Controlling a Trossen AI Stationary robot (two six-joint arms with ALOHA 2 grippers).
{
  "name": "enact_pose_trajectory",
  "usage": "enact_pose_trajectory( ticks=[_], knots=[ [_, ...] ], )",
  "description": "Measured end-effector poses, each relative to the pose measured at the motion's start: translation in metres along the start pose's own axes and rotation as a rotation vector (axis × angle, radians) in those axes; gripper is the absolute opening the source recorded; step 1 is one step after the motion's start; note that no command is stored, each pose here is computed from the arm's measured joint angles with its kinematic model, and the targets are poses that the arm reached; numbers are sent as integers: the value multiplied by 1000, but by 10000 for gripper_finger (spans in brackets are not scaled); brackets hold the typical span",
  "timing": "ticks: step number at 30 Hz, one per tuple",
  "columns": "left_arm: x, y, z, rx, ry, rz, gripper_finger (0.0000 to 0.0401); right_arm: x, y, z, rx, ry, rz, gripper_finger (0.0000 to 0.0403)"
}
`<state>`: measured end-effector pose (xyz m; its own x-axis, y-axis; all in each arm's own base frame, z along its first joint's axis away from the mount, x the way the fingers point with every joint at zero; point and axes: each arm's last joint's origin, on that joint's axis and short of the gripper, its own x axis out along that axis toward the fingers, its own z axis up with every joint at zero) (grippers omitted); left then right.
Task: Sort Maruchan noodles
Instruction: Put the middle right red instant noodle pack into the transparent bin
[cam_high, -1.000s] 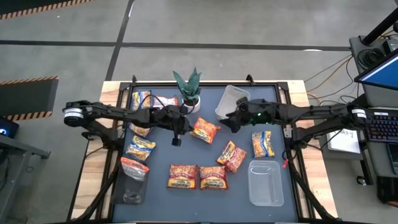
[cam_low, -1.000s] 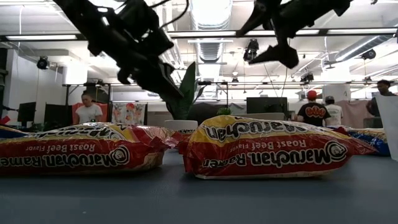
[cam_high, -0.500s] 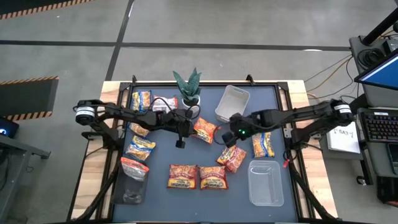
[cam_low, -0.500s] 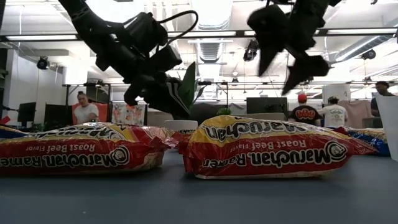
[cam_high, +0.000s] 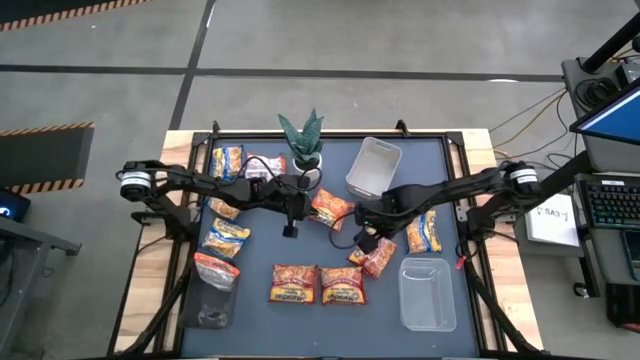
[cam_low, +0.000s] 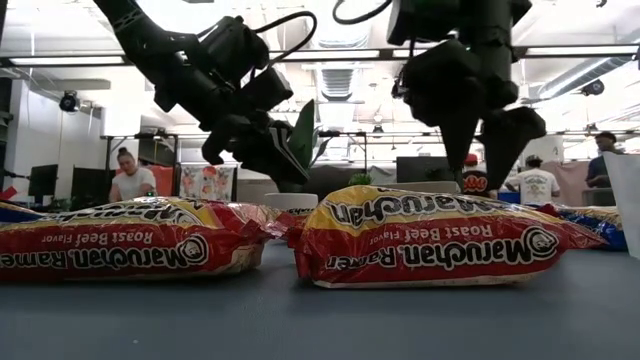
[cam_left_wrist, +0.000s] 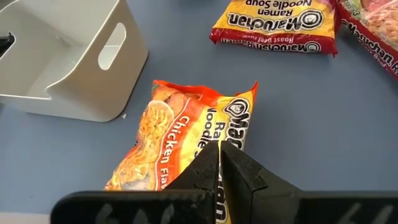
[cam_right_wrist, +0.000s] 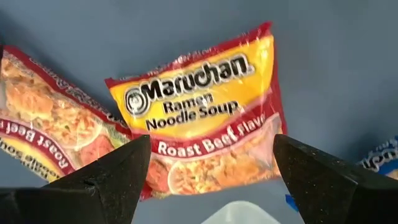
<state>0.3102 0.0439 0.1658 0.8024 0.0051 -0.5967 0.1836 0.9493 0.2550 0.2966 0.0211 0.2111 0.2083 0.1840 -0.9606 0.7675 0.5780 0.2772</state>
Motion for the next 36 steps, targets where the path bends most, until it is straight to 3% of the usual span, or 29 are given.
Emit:
enact_pose_trajectory(
  ticks=[12, 14, 17, 23, 28, 32, 36],
  knots=[
    [0, 0, 0, -1, -1, 1, 0, 8, 8, 4, -52, 40, 8, 326],
    [0, 0, 0, -1, -1, 1, 0, 8, 9, 4, -26, 60, 21, 311],
    [0, 0, 0, 0, -3, 2, 0, 6, 10, 1, -57, 82, 49, 240],
    [0, 1, 3, -5, -28, 12, 0, 27, 12, -10, -226, 142, -9, 37],
    [0, 2, 4, -4, -43, 19, 0, 45, 17, -9, -282, 150, -23, 14],
    [0, 2, 5, -5, -51, 22, 0, 46, 26, 0, -327, -74, -36, 9],
    [-2, 2, 6, -14, -53, 23, 0, 21, 36, 11, -376, -346, 28, 9]
  ],
)
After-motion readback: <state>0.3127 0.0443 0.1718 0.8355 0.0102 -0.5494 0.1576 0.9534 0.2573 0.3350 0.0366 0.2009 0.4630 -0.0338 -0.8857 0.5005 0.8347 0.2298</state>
